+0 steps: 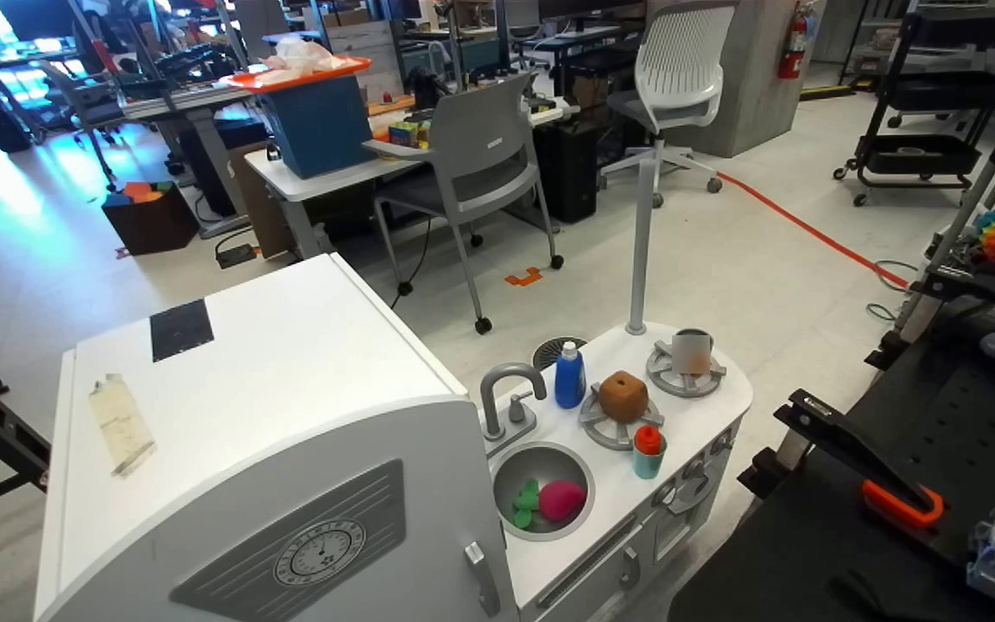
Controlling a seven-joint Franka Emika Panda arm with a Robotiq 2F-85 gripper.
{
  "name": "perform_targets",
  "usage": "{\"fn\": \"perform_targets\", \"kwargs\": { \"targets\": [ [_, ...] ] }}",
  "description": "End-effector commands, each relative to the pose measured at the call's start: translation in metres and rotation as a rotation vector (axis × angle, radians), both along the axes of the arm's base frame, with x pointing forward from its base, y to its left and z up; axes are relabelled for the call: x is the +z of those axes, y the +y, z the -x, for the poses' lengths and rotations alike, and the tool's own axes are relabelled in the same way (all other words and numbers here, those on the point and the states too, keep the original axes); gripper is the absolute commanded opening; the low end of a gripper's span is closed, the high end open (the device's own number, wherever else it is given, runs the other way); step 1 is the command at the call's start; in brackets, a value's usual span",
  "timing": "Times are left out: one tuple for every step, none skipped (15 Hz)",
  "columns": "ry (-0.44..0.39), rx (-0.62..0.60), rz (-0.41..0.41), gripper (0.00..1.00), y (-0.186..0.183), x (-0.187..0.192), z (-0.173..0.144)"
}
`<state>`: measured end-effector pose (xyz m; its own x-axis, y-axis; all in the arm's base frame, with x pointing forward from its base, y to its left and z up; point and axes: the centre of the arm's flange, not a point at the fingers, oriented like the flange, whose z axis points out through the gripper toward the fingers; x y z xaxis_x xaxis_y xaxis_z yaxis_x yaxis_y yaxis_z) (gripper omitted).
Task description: Move the brown plush toy on the stove
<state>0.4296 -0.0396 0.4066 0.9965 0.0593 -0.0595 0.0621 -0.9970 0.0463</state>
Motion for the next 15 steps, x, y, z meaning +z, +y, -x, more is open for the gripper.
{"fn": "perform_targets", "kwargs": {
  "targets": [
    [0.02, -0.092, 0.025, 1.0, 0.006, -0.072, -0.066],
    [0.026, -0.118, 0.012, 1.0, 0.007, -0.094, -0.078],
    [0.025, -0.14, 0.014, 1.0, 0.008, -0.117, -0.087],
    [0.029, -0.16, 0.008, 1.0, 0.008, -0.14, -0.098],
    [0.044, -0.186, -0.015, 1.0, 0.009, -0.163, -0.108],
    [0.063, -0.212, -0.01, 1.0, 0.008, -0.186, -0.116],
    [0.059, -0.203, -0.047, 1.0, 0.01, -0.209, -0.125],
    [0.057, -0.195, -0.066, 1.0, 0.012, -0.23, -0.135],
    [0.082, -0.183, -0.087, 1.0, 0.016, -0.251, -0.145],
    [0.073, -0.181, -0.092, 1.0, 0.02, -0.272, -0.153],
    [0.074, -0.17, -0.092, 1.0, 0.026, -0.294, -0.163],
    [0.063, -0.165, -0.079, 1.0, 0.032, -0.316, -0.171],
    [0.049, -0.154, -0.072, 1.0, 0.036, -0.336, -0.18],
    [0.029, -0.13, -0.049, 1.0, 0.04, -0.356, -0.19],
    [0.001, -0.111, -0.036, 1.0, 0.044, -0.376, -0.2]
  ]
}}
